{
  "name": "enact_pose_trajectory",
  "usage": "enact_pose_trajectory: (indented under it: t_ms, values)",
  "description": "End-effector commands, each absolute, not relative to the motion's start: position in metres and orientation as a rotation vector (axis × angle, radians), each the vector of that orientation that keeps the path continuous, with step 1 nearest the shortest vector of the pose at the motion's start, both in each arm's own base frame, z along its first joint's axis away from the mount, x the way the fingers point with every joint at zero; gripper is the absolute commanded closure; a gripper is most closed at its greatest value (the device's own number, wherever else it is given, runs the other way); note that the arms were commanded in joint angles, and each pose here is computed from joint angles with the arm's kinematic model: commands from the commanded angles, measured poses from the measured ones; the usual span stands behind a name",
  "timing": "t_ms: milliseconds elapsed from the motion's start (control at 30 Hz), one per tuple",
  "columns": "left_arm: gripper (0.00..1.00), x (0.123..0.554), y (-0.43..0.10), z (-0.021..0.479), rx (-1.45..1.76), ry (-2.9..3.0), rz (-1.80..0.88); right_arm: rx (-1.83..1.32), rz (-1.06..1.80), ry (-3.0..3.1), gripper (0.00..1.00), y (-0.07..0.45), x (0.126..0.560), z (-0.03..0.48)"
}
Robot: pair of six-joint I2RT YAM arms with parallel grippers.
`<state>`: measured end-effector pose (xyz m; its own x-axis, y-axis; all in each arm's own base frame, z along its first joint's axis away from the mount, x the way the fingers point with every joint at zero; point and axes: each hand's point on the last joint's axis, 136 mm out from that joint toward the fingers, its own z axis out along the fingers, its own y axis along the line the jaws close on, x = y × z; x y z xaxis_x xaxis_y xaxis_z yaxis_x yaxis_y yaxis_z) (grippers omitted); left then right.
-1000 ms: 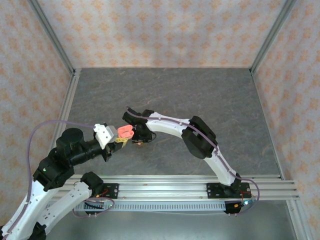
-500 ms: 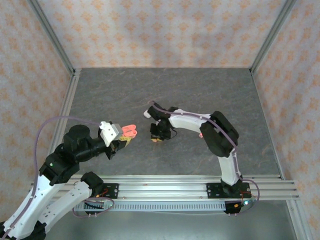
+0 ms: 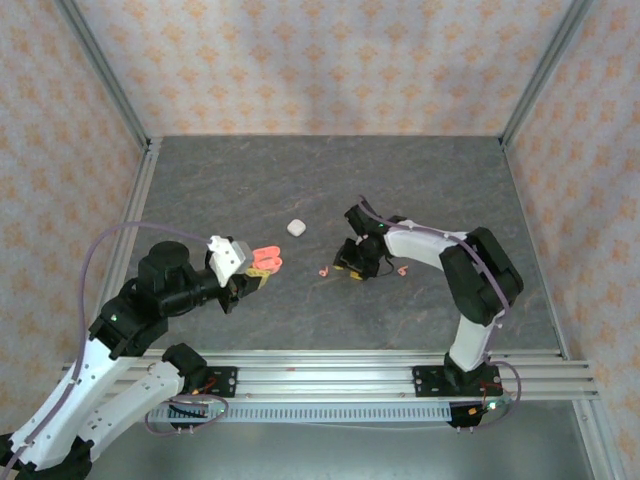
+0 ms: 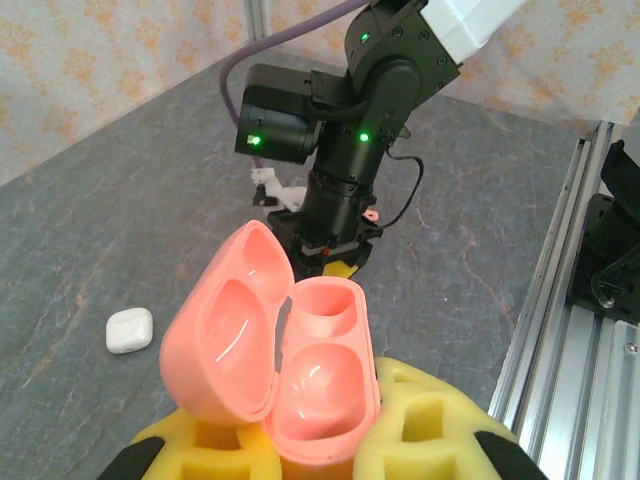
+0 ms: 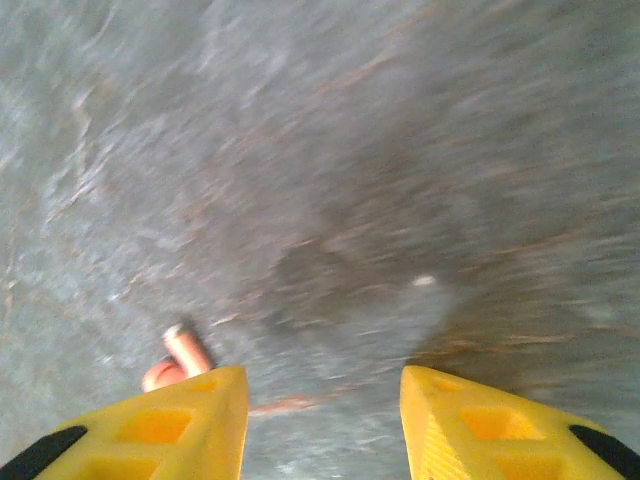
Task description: Insert the wireless bluetooth earbuds into the charging case
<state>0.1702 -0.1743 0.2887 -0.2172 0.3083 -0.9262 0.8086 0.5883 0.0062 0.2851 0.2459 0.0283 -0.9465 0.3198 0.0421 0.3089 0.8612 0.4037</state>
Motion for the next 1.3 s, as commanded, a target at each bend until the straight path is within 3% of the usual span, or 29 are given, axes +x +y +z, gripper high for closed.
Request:
enact_pose_trajectory:
  t_ms: [0,100,367,533,733,1267]
  values:
    - [1.0,0.174,-0.178,0.296,0.901,1.754,-0.628,0.507,0.471,2.995,0.55,0.215,0.282,0.033]
    - [1.0,0.175,-0.179,0.295,0.902,1.756,-0.627,0.438,0.499,2.967,0.56,0.218,0.289,0.042]
    - [1.0,0.179,-0.182,0.292,0.901,1.765,-0.64,0.033,0.542,2.961,0.79,0.261,0.314,0.066]
    - [1.0,0.18,-0.183,0.291,0.891,1.774,-0.65,-0.163,0.571,3.003,0.87,0.296,0.319,0.06]
    - [1.0,0.181,-0.185,0.29,0.871,1.774,-0.673,-0.198,0.599,3.07,0.89,0.31,0.309,0.035]
    - [1.0,0.186,-0.19,0.287,0.867,1.778,-0.693,-0.174,0.455,3.146,0.9,0.277,0.28,0.022]
